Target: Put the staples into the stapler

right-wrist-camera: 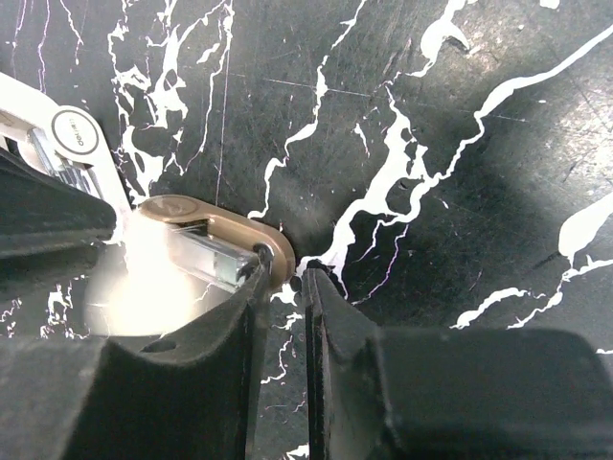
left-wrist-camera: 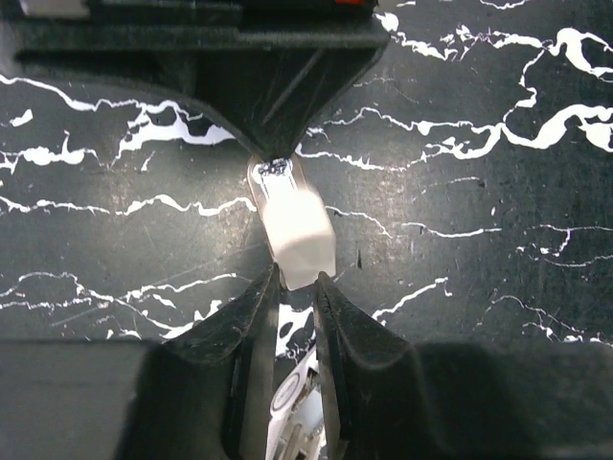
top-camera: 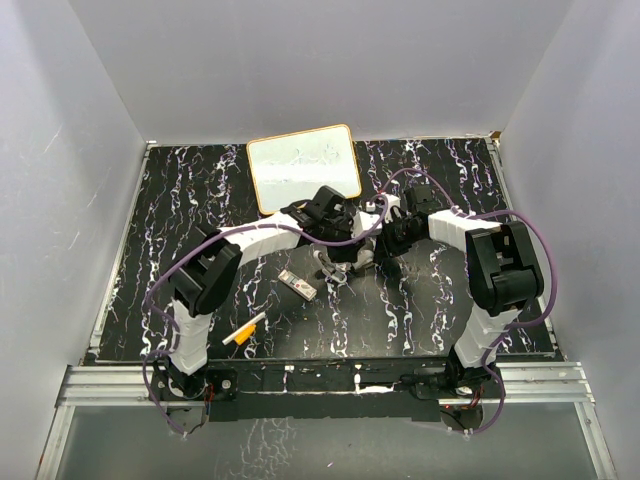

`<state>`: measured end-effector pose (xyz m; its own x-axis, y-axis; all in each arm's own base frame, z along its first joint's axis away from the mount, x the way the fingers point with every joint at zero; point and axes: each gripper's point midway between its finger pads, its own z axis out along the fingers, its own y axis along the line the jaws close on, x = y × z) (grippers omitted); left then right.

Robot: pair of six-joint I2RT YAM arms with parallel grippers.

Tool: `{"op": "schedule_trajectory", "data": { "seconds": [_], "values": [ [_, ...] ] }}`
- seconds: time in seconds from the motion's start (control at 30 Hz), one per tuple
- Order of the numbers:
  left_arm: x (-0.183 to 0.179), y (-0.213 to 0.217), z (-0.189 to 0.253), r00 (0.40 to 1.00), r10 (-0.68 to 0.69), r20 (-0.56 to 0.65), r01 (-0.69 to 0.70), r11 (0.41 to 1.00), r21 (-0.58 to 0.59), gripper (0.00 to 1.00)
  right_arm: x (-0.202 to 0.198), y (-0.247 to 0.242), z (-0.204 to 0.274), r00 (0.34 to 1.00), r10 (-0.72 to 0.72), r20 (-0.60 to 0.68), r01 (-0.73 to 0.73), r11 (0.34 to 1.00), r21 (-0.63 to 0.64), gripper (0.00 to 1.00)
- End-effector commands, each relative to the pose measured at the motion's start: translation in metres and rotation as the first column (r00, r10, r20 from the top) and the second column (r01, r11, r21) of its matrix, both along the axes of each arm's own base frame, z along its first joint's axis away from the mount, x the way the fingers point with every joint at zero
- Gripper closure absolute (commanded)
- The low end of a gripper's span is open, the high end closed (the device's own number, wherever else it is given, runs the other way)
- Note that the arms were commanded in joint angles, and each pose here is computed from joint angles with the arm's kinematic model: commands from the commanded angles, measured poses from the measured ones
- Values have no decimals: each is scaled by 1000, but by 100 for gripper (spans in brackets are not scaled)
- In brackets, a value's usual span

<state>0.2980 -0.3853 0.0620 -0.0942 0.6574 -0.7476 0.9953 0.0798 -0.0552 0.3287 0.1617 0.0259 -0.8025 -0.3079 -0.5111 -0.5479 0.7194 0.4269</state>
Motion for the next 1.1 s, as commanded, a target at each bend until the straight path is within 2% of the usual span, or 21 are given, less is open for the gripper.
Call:
{"op": "schedule_trajectory", "data": {
  "seconds": [0.0, 0.27, 0.47, 0.63, 0.83, 1.07],
  "values": [
    [0, -17, 9, 1000, -29, 4, 29, 999, -25, 81, 11, 4, 1, 1000, -11, 26, 11, 1000, 26, 78],
    [5, -20, 14, 1000, -13, 12, 14, 1000, -20, 81, 13, -1, 5, 998, -27, 51, 26, 1000, 11, 78],
    [6, -12, 51, 995, -27, 97, 30, 999, -33, 78, 27, -22, 26, 987, -38, 158, 45, 998, -41, 78],
    [5, 1, 78, 991, -25, 134, 29, 999, -24, 74, 32, -33, 42, 970, -17, 241, 41, 995, -96, 73],
    [8, 37, 102, 988, 34, 150, -33, 999, -10, 67, 24, -14, 81, 959, 20, 283, -27, 999, 20, 60],
    [15, 84, 117, 977, 151, 149, -149, 989, -27, 63, 26, 1, 71, 977, 19, 214, -35, 997, 74, 54]
  ]
}}
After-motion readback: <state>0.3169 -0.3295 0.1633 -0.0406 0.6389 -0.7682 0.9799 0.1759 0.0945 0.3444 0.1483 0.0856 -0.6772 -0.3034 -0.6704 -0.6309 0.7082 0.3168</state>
